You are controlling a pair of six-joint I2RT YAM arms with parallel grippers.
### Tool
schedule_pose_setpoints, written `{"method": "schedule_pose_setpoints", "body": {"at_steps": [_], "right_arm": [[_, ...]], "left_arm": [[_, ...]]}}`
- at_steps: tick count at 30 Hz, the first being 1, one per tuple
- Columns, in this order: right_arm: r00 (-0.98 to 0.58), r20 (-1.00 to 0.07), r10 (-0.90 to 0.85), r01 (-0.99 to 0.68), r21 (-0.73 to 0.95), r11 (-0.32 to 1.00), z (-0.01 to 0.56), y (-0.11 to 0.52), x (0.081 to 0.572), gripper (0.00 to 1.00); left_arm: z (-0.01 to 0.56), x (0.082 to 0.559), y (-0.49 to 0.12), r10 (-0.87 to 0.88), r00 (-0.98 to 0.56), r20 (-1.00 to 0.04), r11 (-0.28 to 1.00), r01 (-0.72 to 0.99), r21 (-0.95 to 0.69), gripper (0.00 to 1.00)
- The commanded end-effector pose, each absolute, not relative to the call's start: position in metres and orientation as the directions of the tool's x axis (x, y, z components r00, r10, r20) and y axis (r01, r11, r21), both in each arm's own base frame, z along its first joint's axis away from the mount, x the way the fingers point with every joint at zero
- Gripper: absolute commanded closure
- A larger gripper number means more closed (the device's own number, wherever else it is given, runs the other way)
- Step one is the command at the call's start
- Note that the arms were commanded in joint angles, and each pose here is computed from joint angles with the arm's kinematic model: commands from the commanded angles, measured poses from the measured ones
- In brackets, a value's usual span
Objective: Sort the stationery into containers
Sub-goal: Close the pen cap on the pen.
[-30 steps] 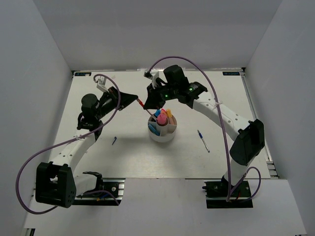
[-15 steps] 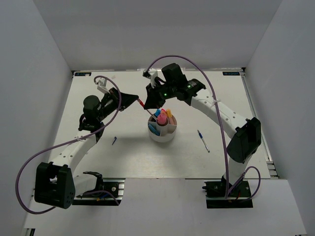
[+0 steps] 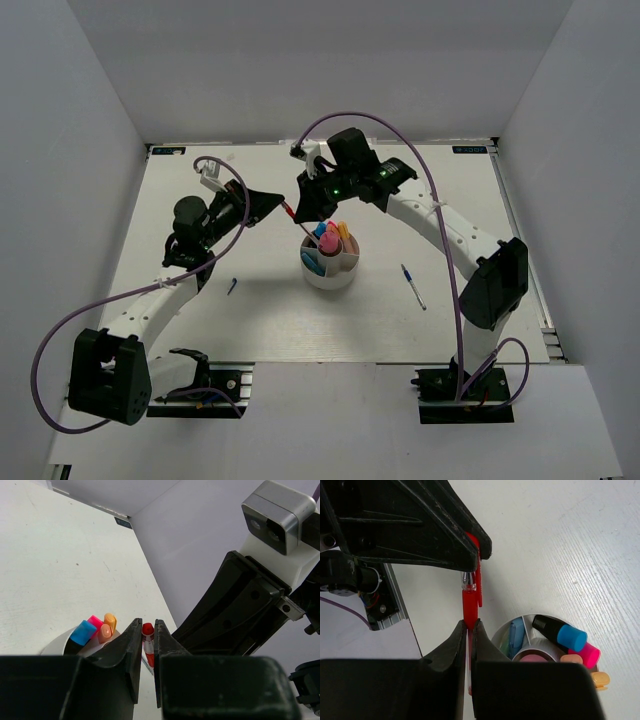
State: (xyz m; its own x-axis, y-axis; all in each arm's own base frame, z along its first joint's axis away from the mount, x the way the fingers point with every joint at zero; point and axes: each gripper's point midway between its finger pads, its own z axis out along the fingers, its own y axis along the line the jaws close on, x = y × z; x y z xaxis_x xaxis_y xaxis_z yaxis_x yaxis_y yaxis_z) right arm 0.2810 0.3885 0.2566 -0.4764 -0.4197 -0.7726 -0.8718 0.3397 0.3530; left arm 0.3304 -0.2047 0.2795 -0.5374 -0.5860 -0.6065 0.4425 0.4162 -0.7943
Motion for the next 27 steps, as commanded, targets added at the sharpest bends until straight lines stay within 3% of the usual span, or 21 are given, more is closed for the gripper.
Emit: {"method": "schedule_pose_setpoints", "body": {"at_steps": [1, 27], "right_arm": [[-0.249, -0.946, -0.21, -0.94, 0.184, 0.287, 0.345, 0.417, 0.315, 1.0], [-0.195, -0.966, -0.173, -0.943, 0.136, 0.302, 0.368, 0.422, 0.328, 1.0]], "left_arm": [[0.248, 0.285, -0.239, -0.424, -0.716, -0.555, 0.345, 0.439, -0.829, 1.0], [0.243, 0.283, -0.245, -0.405, -0.729, -0.551, 0.344, 0.437, -0.831, 1.0]]}}
